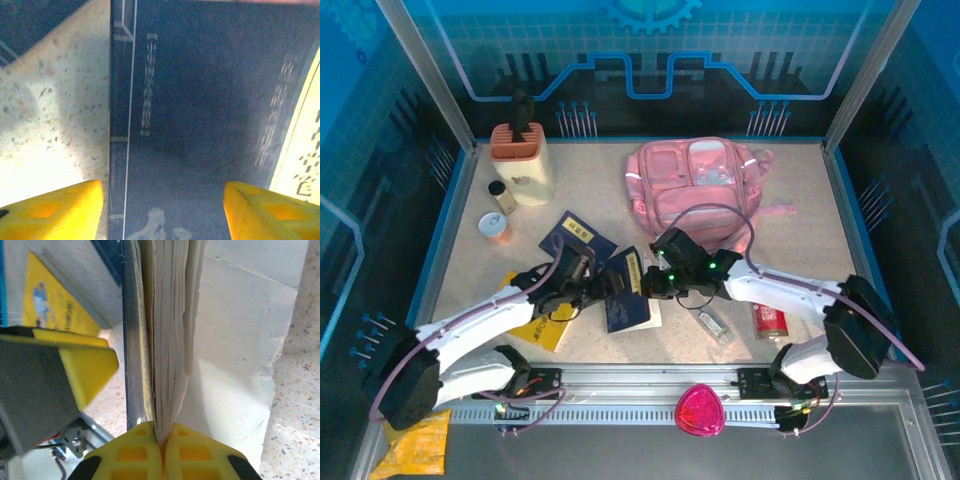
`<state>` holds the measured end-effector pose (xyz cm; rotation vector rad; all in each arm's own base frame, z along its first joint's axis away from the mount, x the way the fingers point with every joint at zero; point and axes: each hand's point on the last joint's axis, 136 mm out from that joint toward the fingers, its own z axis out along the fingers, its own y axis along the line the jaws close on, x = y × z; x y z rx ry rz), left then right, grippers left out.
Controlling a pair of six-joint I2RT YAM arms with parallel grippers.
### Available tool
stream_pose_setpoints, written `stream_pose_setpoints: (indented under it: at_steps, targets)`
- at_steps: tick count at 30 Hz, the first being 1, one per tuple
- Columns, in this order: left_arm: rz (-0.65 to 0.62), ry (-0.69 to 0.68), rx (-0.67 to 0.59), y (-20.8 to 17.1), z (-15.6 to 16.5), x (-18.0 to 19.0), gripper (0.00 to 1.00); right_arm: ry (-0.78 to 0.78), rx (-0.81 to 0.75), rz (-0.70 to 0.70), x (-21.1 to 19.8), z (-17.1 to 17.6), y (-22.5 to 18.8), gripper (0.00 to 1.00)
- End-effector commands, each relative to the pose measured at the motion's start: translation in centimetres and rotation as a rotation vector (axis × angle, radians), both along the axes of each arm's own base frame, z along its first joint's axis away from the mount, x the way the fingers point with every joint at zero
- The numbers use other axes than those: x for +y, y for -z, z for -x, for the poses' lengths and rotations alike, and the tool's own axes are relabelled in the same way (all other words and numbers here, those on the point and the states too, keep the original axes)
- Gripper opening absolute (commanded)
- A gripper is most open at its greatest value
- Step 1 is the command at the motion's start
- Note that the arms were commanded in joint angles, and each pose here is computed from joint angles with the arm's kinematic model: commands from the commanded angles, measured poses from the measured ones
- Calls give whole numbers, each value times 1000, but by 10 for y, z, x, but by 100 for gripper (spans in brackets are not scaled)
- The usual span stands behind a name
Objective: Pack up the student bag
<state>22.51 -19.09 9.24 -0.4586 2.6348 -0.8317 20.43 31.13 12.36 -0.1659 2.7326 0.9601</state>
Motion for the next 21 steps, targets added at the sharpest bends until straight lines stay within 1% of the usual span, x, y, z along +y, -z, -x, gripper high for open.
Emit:
stream_pose_setpoints:
  at_steps: [1,4,7,10,13,15,18,21]
  targets:
    - [54,8,-36,-34,-1,10,68,5,-53,-83,-7,-5,-32,0]
    - [150,-7,-93,-61,-4,15,73,13,-50,-138,-15,-8,-47,0]
    - [233,-9,-119,-80,-6,17,78,32,-53,-199,-24,-11,-65,0]
    - [305,15,-134,-92,-8,8,81,54,-65,-280,-32,-17,-87,0]
    - [411,48,-171,-106,-14,-6,82,64,-82,-339,-38,-21,-108,0]
    - [467,76,-204,-115,-19,-15,82,68,-80,-391,-38,-25,-119,0]
    - [510,126,-232,-126,-20,-28,80,76,-79,-451,-38,-30,-132,0]
    - [556,171,-264,-138,-19,-43,74,80,-74,-474,-37,-36,-135,0]
